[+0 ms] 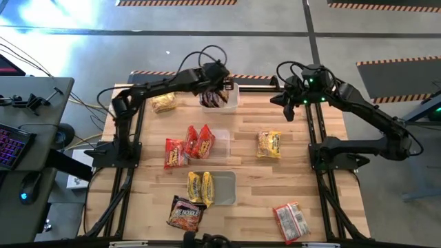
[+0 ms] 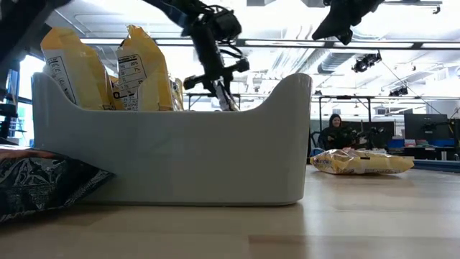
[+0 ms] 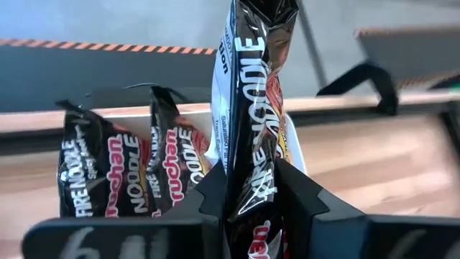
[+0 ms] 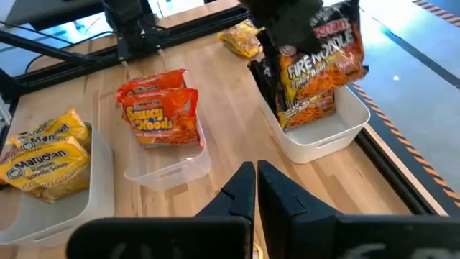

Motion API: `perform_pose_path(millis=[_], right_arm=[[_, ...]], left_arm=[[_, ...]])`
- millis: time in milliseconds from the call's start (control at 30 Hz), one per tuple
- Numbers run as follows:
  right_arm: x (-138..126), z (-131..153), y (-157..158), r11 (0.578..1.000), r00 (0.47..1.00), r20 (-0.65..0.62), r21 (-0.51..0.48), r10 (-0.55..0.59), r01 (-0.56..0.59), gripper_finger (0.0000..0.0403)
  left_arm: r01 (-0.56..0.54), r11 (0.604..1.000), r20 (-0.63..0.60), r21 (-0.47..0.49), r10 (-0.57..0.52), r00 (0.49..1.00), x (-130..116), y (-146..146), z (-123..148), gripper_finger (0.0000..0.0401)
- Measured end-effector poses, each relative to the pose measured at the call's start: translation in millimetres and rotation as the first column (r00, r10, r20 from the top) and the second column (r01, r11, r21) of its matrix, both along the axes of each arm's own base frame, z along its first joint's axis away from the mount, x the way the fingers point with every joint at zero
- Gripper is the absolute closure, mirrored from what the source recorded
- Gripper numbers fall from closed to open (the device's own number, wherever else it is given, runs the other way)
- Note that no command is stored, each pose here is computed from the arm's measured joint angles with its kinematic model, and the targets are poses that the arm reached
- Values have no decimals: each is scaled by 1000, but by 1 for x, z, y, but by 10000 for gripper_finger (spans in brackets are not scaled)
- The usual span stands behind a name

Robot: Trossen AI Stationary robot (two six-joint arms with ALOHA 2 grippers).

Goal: Sort Maruchan noodles
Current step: Put the black noodle pack into the white bin

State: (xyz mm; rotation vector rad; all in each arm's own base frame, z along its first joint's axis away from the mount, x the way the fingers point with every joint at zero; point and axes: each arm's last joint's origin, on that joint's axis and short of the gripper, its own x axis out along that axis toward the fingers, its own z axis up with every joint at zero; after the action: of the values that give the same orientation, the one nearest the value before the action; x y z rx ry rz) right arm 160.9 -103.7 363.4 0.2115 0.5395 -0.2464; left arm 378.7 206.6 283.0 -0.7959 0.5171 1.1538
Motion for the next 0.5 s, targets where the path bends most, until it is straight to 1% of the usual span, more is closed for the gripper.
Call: perform_pose_path(millis=[67, 233, 300, 400, 500], right_arm=[[0, 0, 0, 1000, 1000, -1, -3, 3, -3, 402], [0, 0, 0, 1000, 1000, -4, 0, 4, -4, 402], [0, 0, 0, 1000, 1000, -4, 1, 4, -4, 403], [0, 0, 0, 1000, 1000, -4, 0, 6, -6, 403], [0, 0, 0, 1000, 1000, -4, -1, 7, -7, 403]], left_arm=[[26, 1000, -61, -13, -27, 998, 9, 4, 1, 344], [47, 996, -199, -77, -61, 978, 25, 11, -2, 344], [46, 995, -222, -94, -66, 973, 28, 13, -4, 344], [48, 993, -224, -106, -71, 972, 32, 15, -11, 344], [25, 995, -239, -98, -47, 970, 35, 17, -19, 344]])
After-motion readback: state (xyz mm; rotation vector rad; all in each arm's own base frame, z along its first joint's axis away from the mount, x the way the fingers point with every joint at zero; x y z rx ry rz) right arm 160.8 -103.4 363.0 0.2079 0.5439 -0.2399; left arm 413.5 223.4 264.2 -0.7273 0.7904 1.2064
